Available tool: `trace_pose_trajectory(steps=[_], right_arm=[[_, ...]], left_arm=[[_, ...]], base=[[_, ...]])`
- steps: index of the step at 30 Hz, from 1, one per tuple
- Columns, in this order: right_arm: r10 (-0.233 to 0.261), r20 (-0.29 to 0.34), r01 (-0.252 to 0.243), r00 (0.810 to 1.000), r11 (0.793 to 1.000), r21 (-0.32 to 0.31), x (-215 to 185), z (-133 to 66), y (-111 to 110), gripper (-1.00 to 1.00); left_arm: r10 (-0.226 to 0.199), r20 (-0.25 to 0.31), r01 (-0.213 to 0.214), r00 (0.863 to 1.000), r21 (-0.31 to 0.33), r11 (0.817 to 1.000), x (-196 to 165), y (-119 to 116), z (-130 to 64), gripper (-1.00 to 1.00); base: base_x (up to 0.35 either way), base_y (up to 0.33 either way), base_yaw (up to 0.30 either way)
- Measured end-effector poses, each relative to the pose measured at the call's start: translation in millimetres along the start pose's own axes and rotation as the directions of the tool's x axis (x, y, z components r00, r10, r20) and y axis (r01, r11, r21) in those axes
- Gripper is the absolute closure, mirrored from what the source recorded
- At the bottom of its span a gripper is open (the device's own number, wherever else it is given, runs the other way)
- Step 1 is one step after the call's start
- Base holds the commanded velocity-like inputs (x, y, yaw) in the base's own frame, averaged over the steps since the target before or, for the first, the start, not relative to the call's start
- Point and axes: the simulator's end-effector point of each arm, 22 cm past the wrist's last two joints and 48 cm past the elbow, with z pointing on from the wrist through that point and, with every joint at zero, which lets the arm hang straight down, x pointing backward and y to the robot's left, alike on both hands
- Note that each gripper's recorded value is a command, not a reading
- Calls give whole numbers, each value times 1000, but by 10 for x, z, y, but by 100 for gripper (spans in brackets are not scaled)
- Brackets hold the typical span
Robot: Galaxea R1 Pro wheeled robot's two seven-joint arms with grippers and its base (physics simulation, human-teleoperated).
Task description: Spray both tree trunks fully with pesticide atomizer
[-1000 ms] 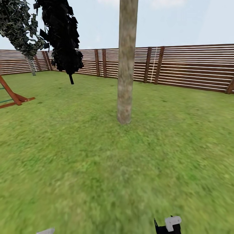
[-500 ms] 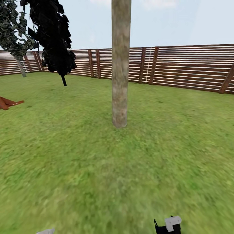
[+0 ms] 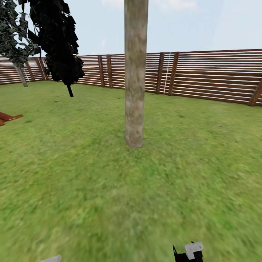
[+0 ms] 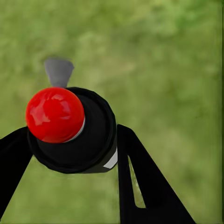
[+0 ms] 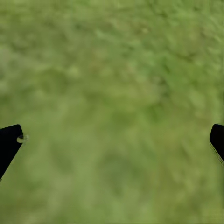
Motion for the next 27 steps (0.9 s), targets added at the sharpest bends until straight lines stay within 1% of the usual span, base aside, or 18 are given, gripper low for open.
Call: trace_pose_trajectory(steps=[27], right_arm=[[3, 0, -3, 1000, 1000, 1, -1, 0, 5, -100]], left_arm=[[0, 0, 0, 1000, -1, 1000, 1, 9, 0, 100]], base=[[340, 0, 0]])
